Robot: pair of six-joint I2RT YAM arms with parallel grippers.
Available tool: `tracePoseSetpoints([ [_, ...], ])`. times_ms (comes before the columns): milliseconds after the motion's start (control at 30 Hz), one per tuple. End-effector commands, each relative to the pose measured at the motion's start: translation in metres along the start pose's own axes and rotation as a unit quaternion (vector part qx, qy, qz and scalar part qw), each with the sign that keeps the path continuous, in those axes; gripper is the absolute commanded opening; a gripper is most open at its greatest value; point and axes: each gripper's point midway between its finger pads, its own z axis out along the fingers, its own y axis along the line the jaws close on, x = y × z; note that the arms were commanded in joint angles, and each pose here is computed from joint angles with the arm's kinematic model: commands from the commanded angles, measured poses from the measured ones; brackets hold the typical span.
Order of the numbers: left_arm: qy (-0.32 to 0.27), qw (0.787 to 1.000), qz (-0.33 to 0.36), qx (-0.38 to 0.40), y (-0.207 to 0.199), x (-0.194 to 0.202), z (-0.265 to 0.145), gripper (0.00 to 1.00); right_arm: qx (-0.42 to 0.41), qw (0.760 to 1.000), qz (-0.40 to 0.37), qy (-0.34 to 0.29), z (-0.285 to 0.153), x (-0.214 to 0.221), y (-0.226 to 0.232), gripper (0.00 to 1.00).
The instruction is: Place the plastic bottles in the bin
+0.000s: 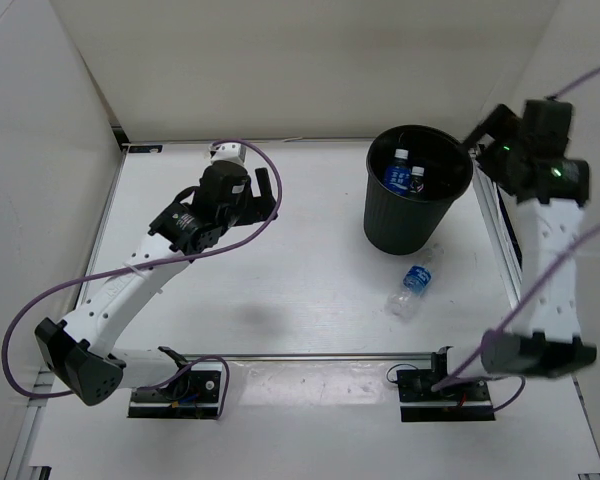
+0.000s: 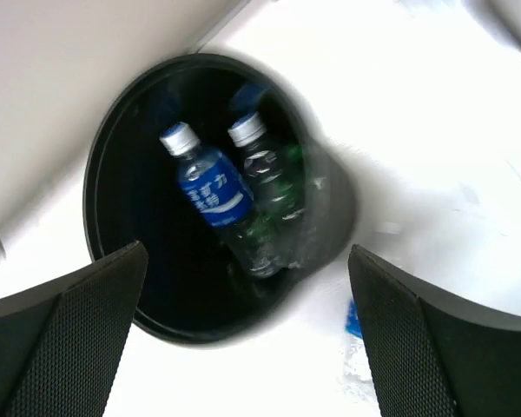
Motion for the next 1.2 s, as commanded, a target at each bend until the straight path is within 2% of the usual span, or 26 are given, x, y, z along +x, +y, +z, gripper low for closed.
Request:
tracePoseSetpoints([
  [0,-0.001,1.000,-0.005,-0.014,0.005,0.000,0.002,1.00,0.029,0.996,0.050,-0.063,-0.056,-0.007,-0.036,1.00],
  [67,0.008,1.000,-0.002,-0.019,0.006,0.005,0.008,1.00,0.056,0.996,0.069,0.000,-0.041,0.044,-0.063,1.00],
  [133,0.008,1.000,-0.002,-0.019,0.006,0.005,0.008,1.00,0.055,0.993,0.106,0.013,-0.047,0.073,-0.080,1.00],
  [167,0.011,1.000,-0.003,-0.025,0.009,0.006,0.012,1.00,0.070,0.989,0.118,0.058,-0.034,0.110,-0.098,1.00],
  [200,0.011,1.000,-0.007,-0.025,0.009,0.006,0.012,1.00,0.048,0.989,0.124,0.071,-0.038,0.124,-0.096,1.00],
  [333,0.019,0.999,-0.004,-0.030,0.012,0.013,0.015,1.00,0.067,0.973,0.149,0.160,-0.020,0.189,-0.118,1.00],
  [467,0.036,0.999,-0.006,-0.039,0.018,0.025,0.020,1.00,0.054,0.969,0.139,0.198,0.003,0.219,-0.126,1.00],
  [700,0.034,0.998,-0.011,-0.047,0.029,0.026,0.017,1.00,0.043,0.963,0.121,0.238,0.041,0.234,-0.124,1.00],
  [933,0.043,0.998,-0.011,-0.051,0.036,0.032,0.013,1.00,0.137,0.923,0.097,0.346,0.081,0.284,-0.162,0.99],
  [1000,0.048,0.997,-0.013,-0.053,0.039,0.034,0.013,1.00,0.147,0.919,0.087,0.354,0.085,0.287,-0.168,0.87],
  [1033,0.043,0.998,-0.014,-0.051,0.036,0.029,0.011,1.00,0.149,0.921,0.080,0.352,0.087,0.284,-0.169,0.72],
  [1133,0.051,0.997,-0.012,-0.055,0.038,0.033,0.013,1.00,0.140,0.927,0.074,0.341,0.080,0.272,-0.162,0.48],
  [1167,0.051,0.997,-0.012,-0.055,0.038,0.033,0.013,1.00,0.139,0.927,0.074,0.339,0.075,0.268,-0.160,0.46],
])
